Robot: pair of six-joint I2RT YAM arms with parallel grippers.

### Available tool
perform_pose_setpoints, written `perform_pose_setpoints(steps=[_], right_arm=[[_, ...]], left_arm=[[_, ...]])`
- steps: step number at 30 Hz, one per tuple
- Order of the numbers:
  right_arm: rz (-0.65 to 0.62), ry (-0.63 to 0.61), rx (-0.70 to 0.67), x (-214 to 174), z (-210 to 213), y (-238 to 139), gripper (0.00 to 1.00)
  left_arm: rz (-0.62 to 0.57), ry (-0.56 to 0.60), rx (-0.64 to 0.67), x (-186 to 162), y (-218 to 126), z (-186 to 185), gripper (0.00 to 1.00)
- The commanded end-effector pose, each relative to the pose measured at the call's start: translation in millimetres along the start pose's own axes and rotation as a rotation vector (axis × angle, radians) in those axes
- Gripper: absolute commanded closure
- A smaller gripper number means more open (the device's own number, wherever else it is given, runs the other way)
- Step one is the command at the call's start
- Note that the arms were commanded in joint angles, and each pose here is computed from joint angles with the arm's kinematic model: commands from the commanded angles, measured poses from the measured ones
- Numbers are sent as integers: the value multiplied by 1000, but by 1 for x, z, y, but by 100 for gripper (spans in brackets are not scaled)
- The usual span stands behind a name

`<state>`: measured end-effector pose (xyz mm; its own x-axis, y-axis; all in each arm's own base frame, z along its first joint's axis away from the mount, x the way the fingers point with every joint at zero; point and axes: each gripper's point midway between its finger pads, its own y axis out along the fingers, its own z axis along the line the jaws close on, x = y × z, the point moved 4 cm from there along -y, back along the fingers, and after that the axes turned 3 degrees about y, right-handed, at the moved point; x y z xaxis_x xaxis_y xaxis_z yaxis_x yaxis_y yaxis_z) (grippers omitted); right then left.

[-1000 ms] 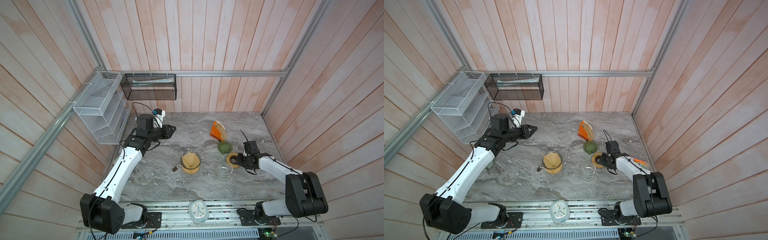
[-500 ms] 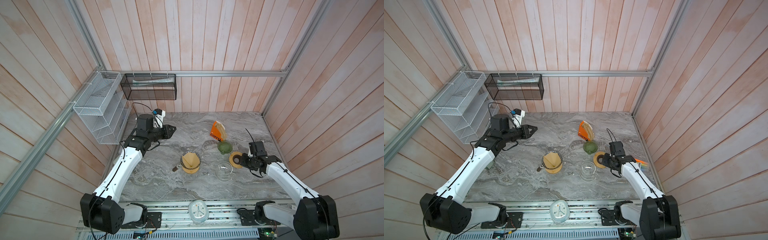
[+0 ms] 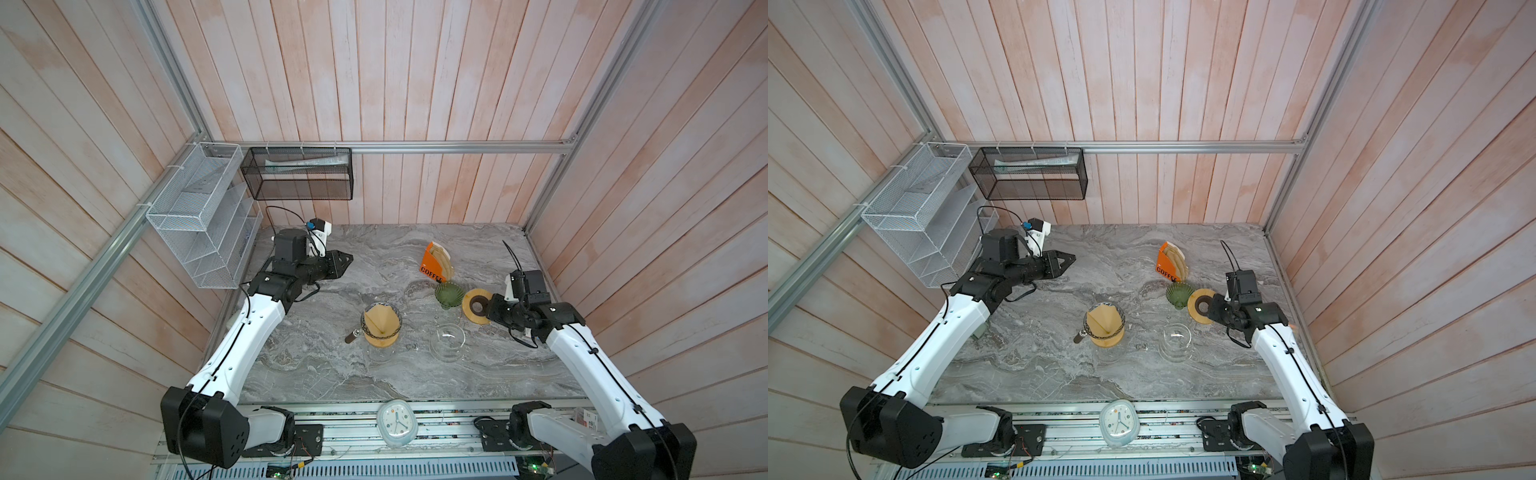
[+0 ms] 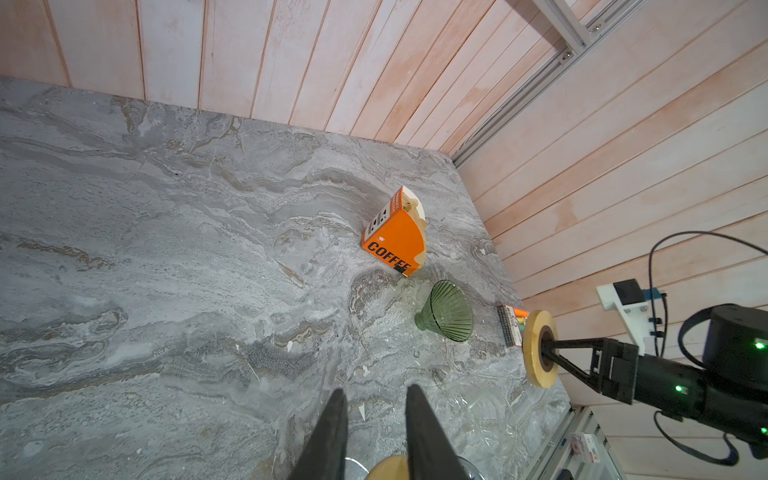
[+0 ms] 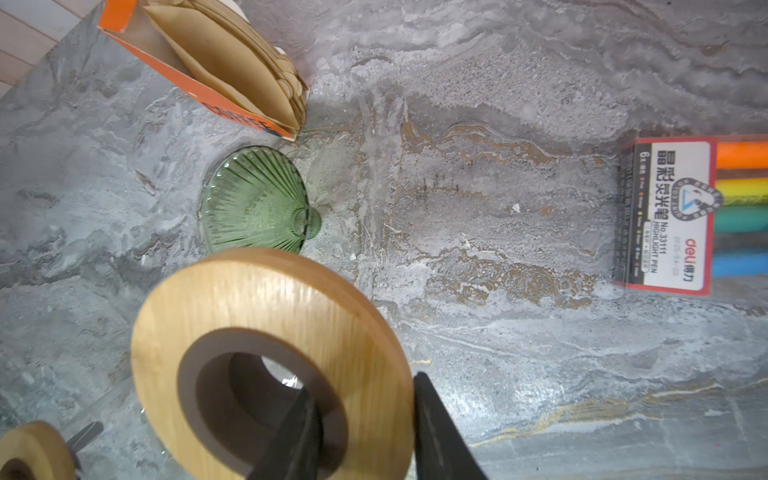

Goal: Place the coffee filter in the dripper
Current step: 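Lift the wooden ring and carry it over the glass carafe with the right gripper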

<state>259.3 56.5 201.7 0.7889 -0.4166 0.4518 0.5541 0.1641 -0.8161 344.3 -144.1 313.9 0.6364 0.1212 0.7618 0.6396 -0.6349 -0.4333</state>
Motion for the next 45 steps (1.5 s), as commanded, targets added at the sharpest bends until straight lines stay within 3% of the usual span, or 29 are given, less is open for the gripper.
perform_pose_setpoints(steps=[1, 12, 26, 45], right_arm=[[54, -58, 33, -10, 14, -14, 72], [186, -196, 75, -45, 53, -8, 72], [286, -222, 32, -74, 42, 11, 72], [323, -236, -29, -82, 31, 32, 72]], left_arm=[[-8, 47, -35, 8, -2, -9, 71], [1, 120, -120, 23, 24, -43, 71], [-8, 101, -177, 27, 44, -47, 71], [-8, 89, -161, 19, 46, -41, 71]])
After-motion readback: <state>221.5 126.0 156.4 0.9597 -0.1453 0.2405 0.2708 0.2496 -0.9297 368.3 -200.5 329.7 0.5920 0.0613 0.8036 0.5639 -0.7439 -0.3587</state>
